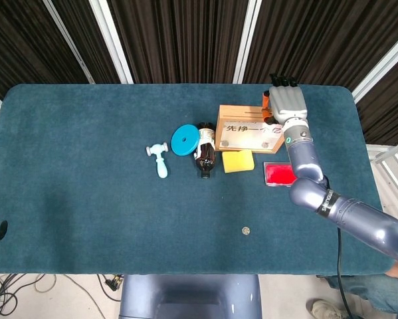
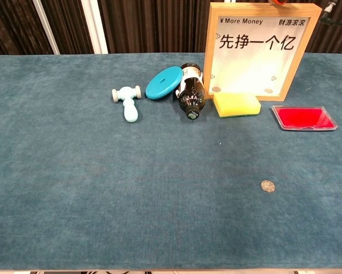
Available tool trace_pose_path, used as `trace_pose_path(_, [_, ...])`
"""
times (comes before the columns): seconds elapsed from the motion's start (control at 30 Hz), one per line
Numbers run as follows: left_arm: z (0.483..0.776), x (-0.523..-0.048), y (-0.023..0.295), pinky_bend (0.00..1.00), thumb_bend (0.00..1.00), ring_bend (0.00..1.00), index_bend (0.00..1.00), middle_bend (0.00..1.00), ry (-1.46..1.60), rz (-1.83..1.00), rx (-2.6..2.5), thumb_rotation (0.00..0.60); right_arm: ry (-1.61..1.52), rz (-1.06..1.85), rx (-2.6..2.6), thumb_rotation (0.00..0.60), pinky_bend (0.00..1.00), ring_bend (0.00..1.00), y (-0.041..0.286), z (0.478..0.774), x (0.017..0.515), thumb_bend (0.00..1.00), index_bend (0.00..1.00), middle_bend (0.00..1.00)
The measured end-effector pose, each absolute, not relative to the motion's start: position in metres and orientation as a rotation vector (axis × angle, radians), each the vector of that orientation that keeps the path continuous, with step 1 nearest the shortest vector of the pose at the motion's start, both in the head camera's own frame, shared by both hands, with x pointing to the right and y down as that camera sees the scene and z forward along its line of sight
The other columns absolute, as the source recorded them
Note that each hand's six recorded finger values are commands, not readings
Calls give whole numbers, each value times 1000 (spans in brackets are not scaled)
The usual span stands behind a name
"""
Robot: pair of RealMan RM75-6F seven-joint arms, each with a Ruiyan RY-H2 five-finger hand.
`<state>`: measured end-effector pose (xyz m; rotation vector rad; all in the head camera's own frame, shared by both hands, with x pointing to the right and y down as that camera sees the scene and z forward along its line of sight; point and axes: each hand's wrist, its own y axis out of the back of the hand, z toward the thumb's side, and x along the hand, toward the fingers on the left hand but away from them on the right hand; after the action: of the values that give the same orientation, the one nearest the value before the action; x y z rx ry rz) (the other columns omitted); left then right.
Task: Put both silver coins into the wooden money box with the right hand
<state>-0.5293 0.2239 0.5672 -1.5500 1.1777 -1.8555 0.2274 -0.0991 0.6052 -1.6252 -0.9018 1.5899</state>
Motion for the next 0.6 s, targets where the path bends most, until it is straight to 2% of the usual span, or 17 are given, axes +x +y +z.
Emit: trace_pose_path(0.6, [567,-529,224,0,396,0,55,0,1173,-1861,-1551,600,-891,1595,-1627,600,0,0,-98,608,228,547,685,11])
